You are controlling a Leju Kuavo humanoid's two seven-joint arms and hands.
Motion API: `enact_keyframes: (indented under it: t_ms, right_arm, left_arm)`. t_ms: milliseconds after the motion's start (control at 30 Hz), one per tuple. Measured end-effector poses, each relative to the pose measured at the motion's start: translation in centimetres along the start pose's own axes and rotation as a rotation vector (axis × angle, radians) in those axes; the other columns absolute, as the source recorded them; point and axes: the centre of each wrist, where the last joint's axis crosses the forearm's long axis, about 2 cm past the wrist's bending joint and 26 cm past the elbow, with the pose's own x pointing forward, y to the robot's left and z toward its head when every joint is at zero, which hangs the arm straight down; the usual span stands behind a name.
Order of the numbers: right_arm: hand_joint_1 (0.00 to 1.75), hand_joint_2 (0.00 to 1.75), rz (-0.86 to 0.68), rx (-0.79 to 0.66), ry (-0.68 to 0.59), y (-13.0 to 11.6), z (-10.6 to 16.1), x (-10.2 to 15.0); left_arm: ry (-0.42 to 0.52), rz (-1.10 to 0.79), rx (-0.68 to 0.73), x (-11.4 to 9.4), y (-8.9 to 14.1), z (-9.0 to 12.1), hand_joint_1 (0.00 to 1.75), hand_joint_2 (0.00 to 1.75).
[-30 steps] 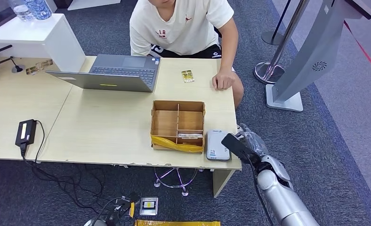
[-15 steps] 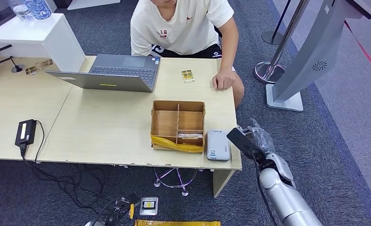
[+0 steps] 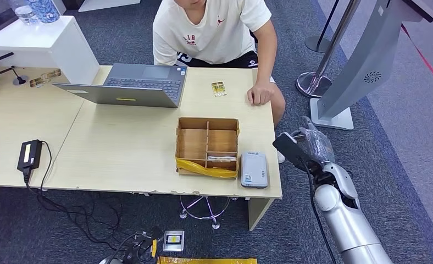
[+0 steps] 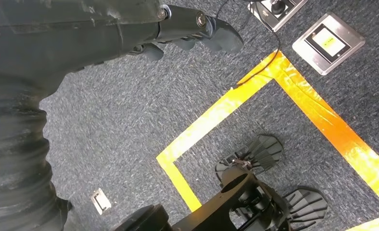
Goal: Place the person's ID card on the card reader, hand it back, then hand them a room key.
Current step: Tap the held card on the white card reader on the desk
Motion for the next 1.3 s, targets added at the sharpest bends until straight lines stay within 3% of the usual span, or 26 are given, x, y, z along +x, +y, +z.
enact_keyframes:
  t_ms: [267,700,1300]
  right_arm:
    - [1.75,1.75,-0.095,0.091,-0.094,-0.8,0.1,2.4]
    - [1.75,1.75,-0.201,0.215,-0.148,1.0,0.3,4.5]
    - [1.75,1.75,-0.113,0.297,-0.1,5.3,0.8,3.2]
  left_arm:
    - [-0.002,-0.004,0.0,0.1,0.1,0.0,0.0,1.75]
    - [-0.003,-0.009,0.004,0.4,0.2,0.0,0.0,1.75]
    - [0.01,-0.012,0.005,0.9,0.3,0.1,0.0,1.75]
